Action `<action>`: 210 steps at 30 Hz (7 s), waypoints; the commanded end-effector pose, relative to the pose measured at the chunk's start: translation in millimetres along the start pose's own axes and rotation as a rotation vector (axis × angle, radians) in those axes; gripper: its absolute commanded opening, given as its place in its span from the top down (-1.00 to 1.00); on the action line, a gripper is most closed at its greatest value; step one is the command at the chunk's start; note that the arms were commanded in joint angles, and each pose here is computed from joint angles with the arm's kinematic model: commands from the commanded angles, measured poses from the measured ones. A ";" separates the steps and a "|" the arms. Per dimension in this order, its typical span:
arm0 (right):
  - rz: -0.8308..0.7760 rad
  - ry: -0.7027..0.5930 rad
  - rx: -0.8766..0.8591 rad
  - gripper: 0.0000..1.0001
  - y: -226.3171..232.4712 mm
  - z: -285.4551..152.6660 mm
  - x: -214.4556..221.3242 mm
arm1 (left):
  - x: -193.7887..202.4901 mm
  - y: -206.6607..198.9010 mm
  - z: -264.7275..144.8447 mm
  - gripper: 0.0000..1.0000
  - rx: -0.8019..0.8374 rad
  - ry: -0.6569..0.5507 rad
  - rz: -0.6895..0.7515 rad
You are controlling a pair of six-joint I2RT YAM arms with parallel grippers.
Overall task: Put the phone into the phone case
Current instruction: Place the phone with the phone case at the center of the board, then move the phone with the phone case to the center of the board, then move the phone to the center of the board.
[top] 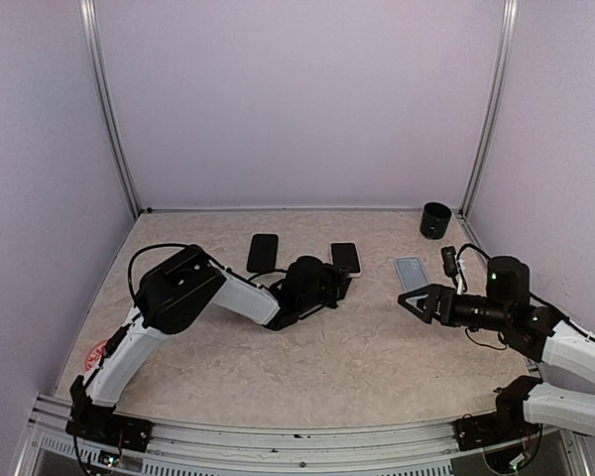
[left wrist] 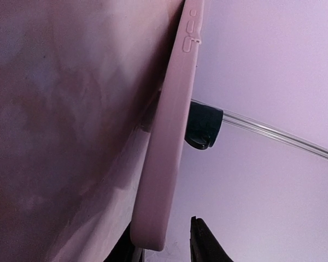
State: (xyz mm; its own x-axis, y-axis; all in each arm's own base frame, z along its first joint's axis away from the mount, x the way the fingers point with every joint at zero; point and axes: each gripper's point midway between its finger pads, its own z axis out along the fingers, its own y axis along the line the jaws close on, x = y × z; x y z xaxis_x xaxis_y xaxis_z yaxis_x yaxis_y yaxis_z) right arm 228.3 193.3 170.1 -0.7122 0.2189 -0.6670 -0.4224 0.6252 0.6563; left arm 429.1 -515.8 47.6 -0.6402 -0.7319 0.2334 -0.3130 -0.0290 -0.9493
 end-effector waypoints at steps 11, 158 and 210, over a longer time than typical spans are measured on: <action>-0.001 -0.016 -0.012 -0.99 1.4 -3.4 -1.0 | 19.1 -7.8 -16.0 0.38 0.019 0.055 -0.036; -0.354 0.289 0.907 -0.99 -173.3 201.7 -50.5 | -305.8 -56.2 -280.1 -0.98 -0.738 -0.567 0.859; -0.408 0.093 0.570 -0.99 4.5 107.8 -45.5 | -372.0 -9.1 -232.5 -0.69 -1.018 -0.467 0.771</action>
State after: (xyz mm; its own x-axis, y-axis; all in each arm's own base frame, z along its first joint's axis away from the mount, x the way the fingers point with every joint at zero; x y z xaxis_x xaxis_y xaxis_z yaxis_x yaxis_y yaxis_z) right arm 324.8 268.1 159.0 -0.6249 -0.1797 -0.7598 -0.3302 0.9427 0.0486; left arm 510.7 -88.3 33.9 -0.6205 -0.5073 -0.5980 -0.4826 0.8481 -0.2187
